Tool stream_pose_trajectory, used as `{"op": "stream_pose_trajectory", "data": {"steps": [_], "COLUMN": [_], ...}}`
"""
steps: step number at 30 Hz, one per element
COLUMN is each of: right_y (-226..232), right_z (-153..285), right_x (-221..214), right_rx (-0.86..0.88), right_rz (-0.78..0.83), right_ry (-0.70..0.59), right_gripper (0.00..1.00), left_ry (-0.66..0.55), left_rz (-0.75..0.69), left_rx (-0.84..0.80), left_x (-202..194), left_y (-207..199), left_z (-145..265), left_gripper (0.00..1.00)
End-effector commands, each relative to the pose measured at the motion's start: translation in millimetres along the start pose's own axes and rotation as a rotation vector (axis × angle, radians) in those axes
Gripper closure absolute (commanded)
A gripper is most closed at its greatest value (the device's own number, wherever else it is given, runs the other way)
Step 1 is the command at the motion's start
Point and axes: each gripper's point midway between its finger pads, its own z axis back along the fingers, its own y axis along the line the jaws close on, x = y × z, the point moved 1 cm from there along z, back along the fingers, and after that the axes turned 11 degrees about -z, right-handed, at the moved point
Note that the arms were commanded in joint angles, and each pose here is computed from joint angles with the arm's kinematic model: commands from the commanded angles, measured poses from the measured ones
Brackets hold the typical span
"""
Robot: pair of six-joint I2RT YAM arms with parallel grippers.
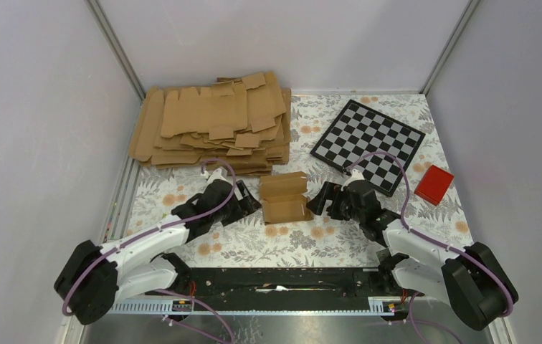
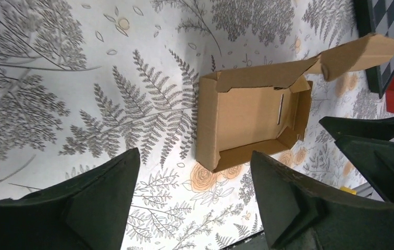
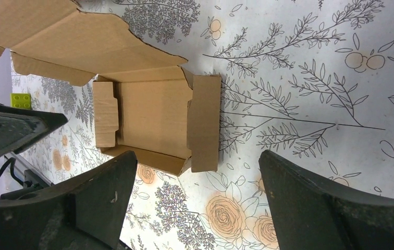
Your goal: Fold the paper box
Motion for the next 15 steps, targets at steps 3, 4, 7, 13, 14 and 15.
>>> {"op": "stream_pose_trajectory", "data": {"steps": [3, 4, 7, 13, 14, 15], "right_y": [6.9, 6.6, 8.6, 16.3, 16.4, 16.5], "right_z": [2.5, 2.4, 2.8, 4.3, 5.0, 5.8], "right_x": [7.2, 8.1, 11.0, 19.2, 20.2, 21.1], "right_rx": [0.033, 0.032, 0.035, 0.052, 0.049, 0.047], "right_rz": [0.039, 0.042, 0.052, 0.068, 0.070, 0.073], "right_ry": [-0.031, -0.035, -0.046, -0.072, -0.076, -0.081], "right_gripper": [0.05, 0.05, 0.03, 0.01, 0.00, 0.00], "left_ry": [0.048, 0.046, 0.051, 0.086, 0.089, 0.090], "left_rz": [0.060, 0.055, 0.031, 0.012, 0.004, -0.002], "left_rx": [-0.118, -0.120, -0.108, -0.059, -0.065, -0.067], "left_x": [-1.3, -2.3, -5.8, -14.0, -14.5, -15.0], "left_y": [-48.6, -51.6, -55.5, -52.5, -53.6, -54.1], "left_z": [-5.5, -6.1, -8.5, -13.4, -13.5, -13.2], "left_gripper": [0.13, 0.13, 0.17, 0.13, 0.11, 0.11]}}
